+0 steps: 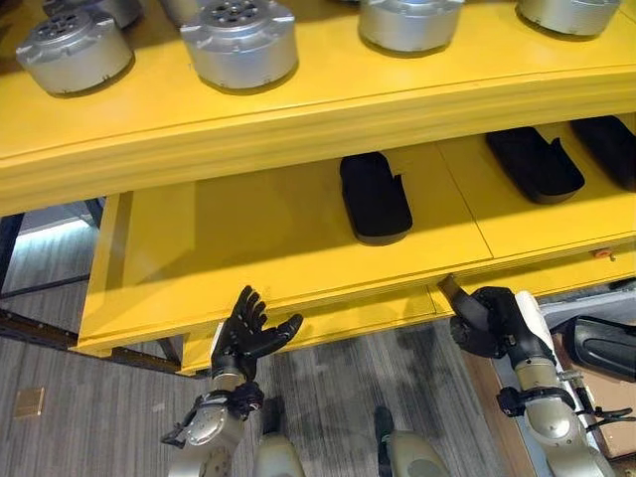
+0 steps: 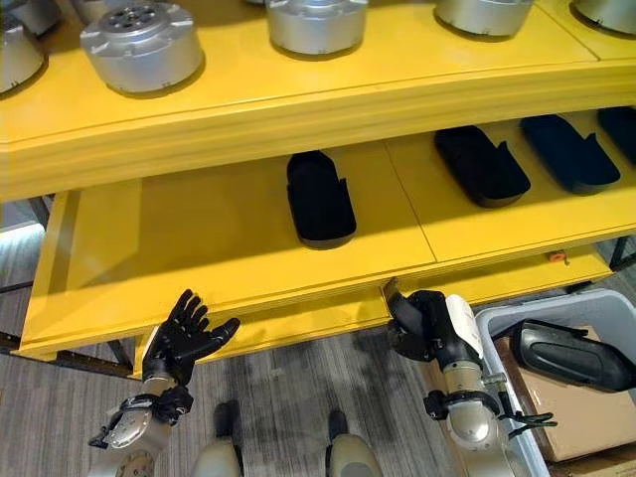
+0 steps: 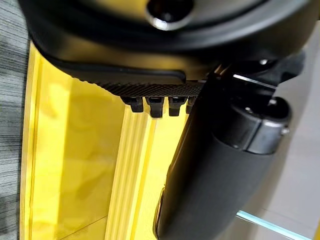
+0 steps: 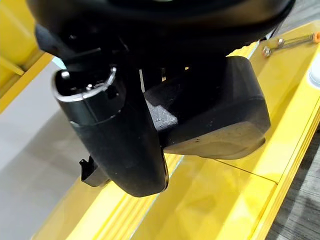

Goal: Move parts from the plastic box to the shelf.

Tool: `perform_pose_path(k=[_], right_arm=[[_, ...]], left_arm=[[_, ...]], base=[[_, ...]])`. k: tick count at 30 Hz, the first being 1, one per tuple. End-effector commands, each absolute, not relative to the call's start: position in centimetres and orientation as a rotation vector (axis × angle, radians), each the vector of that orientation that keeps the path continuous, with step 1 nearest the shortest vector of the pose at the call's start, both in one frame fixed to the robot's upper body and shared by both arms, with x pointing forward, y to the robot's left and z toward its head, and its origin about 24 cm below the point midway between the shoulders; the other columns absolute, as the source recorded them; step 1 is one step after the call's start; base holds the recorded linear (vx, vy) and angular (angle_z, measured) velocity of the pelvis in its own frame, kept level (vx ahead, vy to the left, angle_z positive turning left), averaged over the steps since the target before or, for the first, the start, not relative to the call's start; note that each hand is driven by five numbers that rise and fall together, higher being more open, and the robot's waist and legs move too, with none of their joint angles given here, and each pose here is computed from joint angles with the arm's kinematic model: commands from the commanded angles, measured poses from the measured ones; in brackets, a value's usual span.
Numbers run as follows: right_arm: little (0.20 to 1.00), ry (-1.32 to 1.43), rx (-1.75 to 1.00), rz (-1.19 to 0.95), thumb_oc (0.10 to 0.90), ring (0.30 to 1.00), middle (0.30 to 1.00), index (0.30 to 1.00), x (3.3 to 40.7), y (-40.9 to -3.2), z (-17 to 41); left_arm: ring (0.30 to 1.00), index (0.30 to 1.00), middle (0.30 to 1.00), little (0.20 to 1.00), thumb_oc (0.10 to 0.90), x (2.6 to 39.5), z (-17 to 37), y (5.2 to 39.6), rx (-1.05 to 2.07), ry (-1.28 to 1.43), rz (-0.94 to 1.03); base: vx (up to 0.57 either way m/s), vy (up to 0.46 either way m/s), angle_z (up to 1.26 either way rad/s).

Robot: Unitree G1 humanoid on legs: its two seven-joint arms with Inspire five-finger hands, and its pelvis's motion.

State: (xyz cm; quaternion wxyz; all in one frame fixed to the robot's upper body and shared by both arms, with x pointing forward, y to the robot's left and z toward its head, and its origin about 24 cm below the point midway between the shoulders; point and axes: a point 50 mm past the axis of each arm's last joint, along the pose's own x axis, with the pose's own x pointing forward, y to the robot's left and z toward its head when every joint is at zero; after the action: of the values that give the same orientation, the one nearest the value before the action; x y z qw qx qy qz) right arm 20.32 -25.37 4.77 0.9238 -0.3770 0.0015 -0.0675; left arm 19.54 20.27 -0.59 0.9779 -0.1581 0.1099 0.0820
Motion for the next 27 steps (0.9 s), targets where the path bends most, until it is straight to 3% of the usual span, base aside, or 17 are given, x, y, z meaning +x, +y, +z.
perform_pose_path(k=[1,12,27], right_arm=[[0.300,-0.378,-0.759,-0.195,0.400,0.300,0.300,0.300,22.2,-24.0,11.3],[0.300,-0.422,-0.801,-0.282,0.400,0.300,0.300,0.300,21.8,-24.9,12.6],[0.300,-0.523,-0.939,-0.484,0.400,0.300,0.300,0.300,19.3,-26.9,15.1]], left_arm=[[1.000,1.000,1.000,1.000,0.900,21.4,4.5,21.3,-0.297,-0.060,0.135],[1.000,1.000,1.000,1.000,0.900,22.5,5.8,21.3,-0.240,-0.102,0.082],[1.000,1.000,1.000,1.000,0.900,22.0,5.7,22.6,-0.207,-0.100,0.140]], base=[[0.18,0.266,-0.12],[0.06,0.244,-0.09],[0.04,0.068,-0.18]])
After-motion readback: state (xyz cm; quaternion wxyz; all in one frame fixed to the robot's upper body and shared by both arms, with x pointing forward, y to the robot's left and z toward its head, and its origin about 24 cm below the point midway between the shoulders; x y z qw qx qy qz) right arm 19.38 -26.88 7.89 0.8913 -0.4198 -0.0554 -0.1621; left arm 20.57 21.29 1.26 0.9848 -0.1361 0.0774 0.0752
